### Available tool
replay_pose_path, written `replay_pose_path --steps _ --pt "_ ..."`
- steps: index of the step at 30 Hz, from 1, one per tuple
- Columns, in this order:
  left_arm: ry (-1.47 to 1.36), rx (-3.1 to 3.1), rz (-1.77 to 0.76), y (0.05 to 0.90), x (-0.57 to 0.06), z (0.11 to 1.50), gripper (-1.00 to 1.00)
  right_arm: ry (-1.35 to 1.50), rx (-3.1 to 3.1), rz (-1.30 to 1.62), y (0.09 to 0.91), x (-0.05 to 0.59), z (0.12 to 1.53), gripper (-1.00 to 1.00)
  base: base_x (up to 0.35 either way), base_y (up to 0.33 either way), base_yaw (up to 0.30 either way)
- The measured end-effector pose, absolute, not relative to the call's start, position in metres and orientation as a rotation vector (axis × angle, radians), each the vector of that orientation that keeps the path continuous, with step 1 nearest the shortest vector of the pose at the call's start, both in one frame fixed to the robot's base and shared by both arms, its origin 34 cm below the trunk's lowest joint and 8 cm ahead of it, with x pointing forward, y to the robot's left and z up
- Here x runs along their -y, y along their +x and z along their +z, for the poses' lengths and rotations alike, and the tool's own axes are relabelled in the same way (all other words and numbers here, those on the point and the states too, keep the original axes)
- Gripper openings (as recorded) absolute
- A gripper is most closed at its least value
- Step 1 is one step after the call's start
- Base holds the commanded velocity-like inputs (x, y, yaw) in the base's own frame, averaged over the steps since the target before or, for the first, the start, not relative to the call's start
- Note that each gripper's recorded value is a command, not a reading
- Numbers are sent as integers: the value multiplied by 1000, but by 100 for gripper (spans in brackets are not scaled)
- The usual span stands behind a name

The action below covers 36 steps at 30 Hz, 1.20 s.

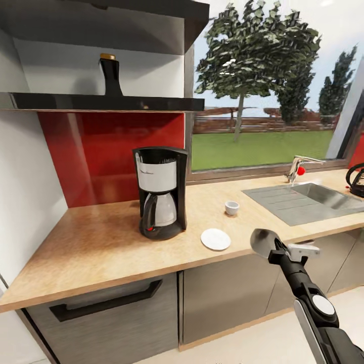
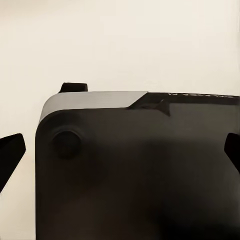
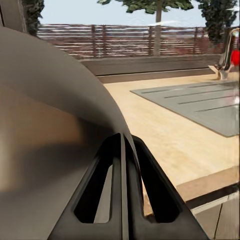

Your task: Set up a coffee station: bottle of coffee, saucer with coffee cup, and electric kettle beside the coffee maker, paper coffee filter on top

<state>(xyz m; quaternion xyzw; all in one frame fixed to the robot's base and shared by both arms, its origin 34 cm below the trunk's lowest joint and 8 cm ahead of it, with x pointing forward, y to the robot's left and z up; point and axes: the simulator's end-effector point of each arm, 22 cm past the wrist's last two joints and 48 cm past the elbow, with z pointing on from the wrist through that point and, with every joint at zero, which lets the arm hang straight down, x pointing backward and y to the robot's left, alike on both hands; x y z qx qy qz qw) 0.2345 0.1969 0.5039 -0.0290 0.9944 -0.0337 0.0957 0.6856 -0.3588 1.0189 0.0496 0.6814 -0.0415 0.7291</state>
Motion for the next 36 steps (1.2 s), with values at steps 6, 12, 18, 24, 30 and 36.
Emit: replay_pose_path --steps 6,12,18,24,30,36 --pt "-86 -2947 -100 234 -197 504 100 109 -1501 -91 686 359 1019 -100 0 131 -152" --pt "-86 -2947 -100 234 -197 504 100 109 -1500 -91 686 359 1019 -100 0 287 -16" --pt "-86 -2947 -100 234 -197 504 100 109 -1499 -91 686 358 1019 -100 0 306 -1" --pt "-85 -2947 -102 234 -196 504 100 109 -1499 -91 686 359 1019 -100 -20 229 0" --pt "-85 -2948 -102 234 -196 510 100 109 -1498 -91 685 359 1025 -100 -7 34 0" --pt "-144 -2949 -92 233 -201 518 100 109 -1499 -91 685 359 1034 -100 -1 3 0"
